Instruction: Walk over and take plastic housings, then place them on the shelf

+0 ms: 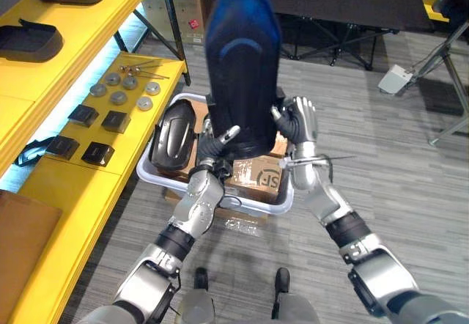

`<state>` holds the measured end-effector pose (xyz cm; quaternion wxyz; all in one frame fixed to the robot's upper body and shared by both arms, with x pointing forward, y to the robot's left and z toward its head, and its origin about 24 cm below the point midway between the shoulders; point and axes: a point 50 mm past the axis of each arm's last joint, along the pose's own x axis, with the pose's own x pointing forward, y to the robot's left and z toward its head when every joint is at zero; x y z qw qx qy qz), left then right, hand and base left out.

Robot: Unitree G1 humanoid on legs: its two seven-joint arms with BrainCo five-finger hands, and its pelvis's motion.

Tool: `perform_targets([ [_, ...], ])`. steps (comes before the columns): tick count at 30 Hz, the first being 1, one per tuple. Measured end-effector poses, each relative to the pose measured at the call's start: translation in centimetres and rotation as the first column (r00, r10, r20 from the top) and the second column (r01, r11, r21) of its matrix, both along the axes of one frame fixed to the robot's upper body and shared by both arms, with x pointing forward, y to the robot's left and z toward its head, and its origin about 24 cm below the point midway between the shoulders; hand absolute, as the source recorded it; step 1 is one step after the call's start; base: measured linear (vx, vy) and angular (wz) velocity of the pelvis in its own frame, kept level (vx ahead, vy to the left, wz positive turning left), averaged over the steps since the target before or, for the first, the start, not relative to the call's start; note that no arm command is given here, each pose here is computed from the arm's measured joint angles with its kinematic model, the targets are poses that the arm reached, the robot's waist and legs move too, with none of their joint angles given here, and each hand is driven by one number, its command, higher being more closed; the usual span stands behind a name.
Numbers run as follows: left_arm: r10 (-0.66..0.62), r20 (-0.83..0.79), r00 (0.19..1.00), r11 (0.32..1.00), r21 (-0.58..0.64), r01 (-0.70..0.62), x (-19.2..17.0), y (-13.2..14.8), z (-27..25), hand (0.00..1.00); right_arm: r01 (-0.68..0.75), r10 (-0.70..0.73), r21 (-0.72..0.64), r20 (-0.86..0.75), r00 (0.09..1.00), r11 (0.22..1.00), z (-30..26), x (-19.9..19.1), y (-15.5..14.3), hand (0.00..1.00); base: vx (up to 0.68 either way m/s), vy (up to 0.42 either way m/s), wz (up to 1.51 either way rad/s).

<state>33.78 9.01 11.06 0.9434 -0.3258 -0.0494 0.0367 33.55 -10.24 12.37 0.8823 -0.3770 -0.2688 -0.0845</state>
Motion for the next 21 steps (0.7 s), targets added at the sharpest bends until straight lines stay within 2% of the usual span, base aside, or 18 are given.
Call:
perform_targets([
  [3, 0.038, 0.072, 0.997, 0.999, -0.035, -0.035, 0.0, 0.5, 1.5, 1.00, 0.015, -0.015, 0.002, -0.052, 0.999, 1.000, -1.8, -0.5, -0.3, 1.00, 0.00, -0.006, 0.04],
  [7, 0.027, 0.192, 0.981, 0.998, -0.067, -0.014, -0.1, 0.2, 4.3, 1.00, 0.023, -0.021, 0.026, -0.104, 0.994, 0.999, -3.2, -1.1, -0.5, 1.00, 0.00, -0.002, 0.02],
  [10, -0.007, 0.256, 0.967, 1.000, 0.007, 0.005, -0.3, -0.4, 5.4, 1.00, 0.023, -0.019, 0.030, -0.125, 0.992, 0.999, -3.7, -1.1, -0.5, 1.00, 0.00, 0.000, 0.01],
  [14, -0.101, 0.318, 0.943, 0.991, 0.117, 0.066, -0.4, -1.3, 6.2, 1.00, 0.005, -0.003, 0.011, -0.143, 0.990, 1.000, -4.2, -1.3, -0.1, 1.00, 0.00, -0.001, -0.02],
  [16, -0.211, 0.302, 0.930, 0.969, 0.192, 0.158, -0.6, -2.8, 5.8, 1.00, -0.064, 0.061, -0.015, -0.135, 0.989, 0.998, -4.1, -1.6, 1.2, 1.00, -0.01, 0.001, -0.05],
  [18, -0.394, 0.247, 0.885, 0.900, 0.301, 0.316, -1.8, -6.3, 4.4, 1.00, -0.199, 0.194, -0.052, -0.101, 0.976, 0.979, -3.2, -2.2, 4.3, 1.00, -0.01, 0.004, -0.05],
  [21, -0.437, 0.275, 0.856, 0.876, 0.347, 0.336, -2.4, -7.6, 4.8, 1.00, -0.224, 0.219, -0.024, -0.138, 0.966, 0.974, -3.8, -2.4, 5.4, 1.00, -0.02, 0.008, -0.15],
])
